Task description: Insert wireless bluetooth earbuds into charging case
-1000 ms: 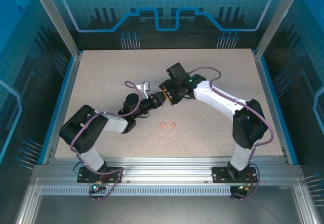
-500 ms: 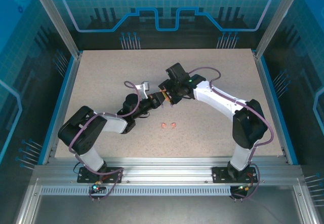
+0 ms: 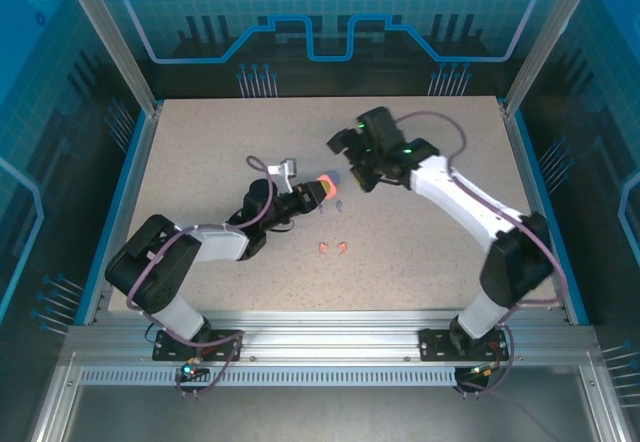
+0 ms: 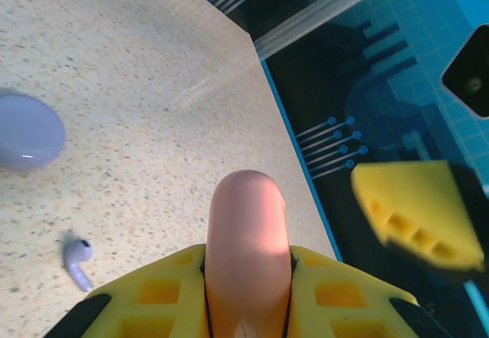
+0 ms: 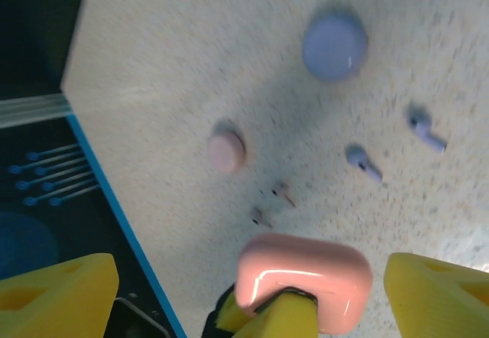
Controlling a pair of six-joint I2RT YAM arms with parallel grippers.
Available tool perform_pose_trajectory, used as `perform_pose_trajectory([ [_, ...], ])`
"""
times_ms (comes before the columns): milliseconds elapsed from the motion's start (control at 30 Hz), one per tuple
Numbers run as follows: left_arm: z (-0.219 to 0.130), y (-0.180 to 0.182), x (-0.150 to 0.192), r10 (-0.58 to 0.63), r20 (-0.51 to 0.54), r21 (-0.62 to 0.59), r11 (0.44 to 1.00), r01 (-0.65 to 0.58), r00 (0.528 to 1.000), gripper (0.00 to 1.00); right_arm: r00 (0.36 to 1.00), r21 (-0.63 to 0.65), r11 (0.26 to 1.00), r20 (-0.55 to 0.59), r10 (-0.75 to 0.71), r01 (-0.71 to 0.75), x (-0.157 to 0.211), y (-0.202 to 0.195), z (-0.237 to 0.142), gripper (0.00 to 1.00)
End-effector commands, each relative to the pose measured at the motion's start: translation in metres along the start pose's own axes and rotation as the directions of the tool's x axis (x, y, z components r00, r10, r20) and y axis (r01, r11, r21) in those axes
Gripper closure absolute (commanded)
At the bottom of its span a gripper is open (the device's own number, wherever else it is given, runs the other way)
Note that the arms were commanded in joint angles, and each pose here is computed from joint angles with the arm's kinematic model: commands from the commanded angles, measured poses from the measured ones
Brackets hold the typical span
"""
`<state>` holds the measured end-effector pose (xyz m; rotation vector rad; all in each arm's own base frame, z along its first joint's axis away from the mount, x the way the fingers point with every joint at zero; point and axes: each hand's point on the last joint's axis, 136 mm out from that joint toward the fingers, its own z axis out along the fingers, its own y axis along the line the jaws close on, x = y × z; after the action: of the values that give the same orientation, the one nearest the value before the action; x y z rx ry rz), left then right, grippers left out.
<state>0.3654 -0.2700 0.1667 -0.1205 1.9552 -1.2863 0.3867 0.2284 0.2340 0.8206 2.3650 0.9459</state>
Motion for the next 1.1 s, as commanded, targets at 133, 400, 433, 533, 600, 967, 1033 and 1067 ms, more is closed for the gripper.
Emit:
perform_pose_trajectory([
  [133, -0.004, -0.049, -0.007, 0.151, -0.182, 0.156, 0.98, -0.123, 0.972, 1.0, 0.866, -0.174, 0.848, 0.12, -0.486, 0.5, -0.018, -0.019, -0.038, 0.09],
  [400, -0.01, -0.08, -0.017, 0.243, -0.249, 0.278, 0.945, -0.171, 0.938, 1.0, 0.751, -0.351, 0.675, 0.149, -0.644, 0.649, 0.028, -0.037, -0.041, 0.1],
  [433, -0.01, -0.082, -0.016, 0.249, -0.26, 0.28, 0.944, -0.174, 0.933, 1.0, 0.746, -0.372, 0.662, 0.149, -0.649, 0.651, 0.034, -0.038, -0.041, 0.1],
  [533, -0.011, -0.086, -0.016, 0.259, -0.28, 0.29, 0.941, -0.176, 0.924, 1.0, 0.733, -0.414, 0.633, 0.141, -0.665, 0.654, 0.044, -0.036, -0.04, 0.1],
  [600, -0.011, -0.088, -0.016, 0.263, -0.287, 0.299, 0.938, -0.175, 0.921, 1.0, 0.719, -0.419, 0.619, 0.131, -0.683, 0.664, 0.049, -0.033, -0.039, 0.11],
  [967, -0.011, -0.094, -0.017, 0.27, -0.288, 0.317, 0.932, -0.175, 0.919, 1.0, 0.714, -0.419, 0.614, 0.133, -0.687, 0.669, 0.048, -0.023, -0.034, 0.12],
  [1033, -0.012, -0.096, -0.018, 0.272, -0.286, 0.321, 0.931, -0.175, 0.919, 1.0, 0.716, -0.423, 0.615, 0.131, -0.685, 0.666, 0.047, -0.021, -0.032, 0.12],
  [1067, -0.012, -0.096, -0.018, 0.273, -0.285, 0.322, 0.93, -0.176, 0.919, 1.0, 0.717, -0.424, 0.616, 0.128, -0.685, 0.664, 0.048, -0.021, -0.031, 0.13],
])
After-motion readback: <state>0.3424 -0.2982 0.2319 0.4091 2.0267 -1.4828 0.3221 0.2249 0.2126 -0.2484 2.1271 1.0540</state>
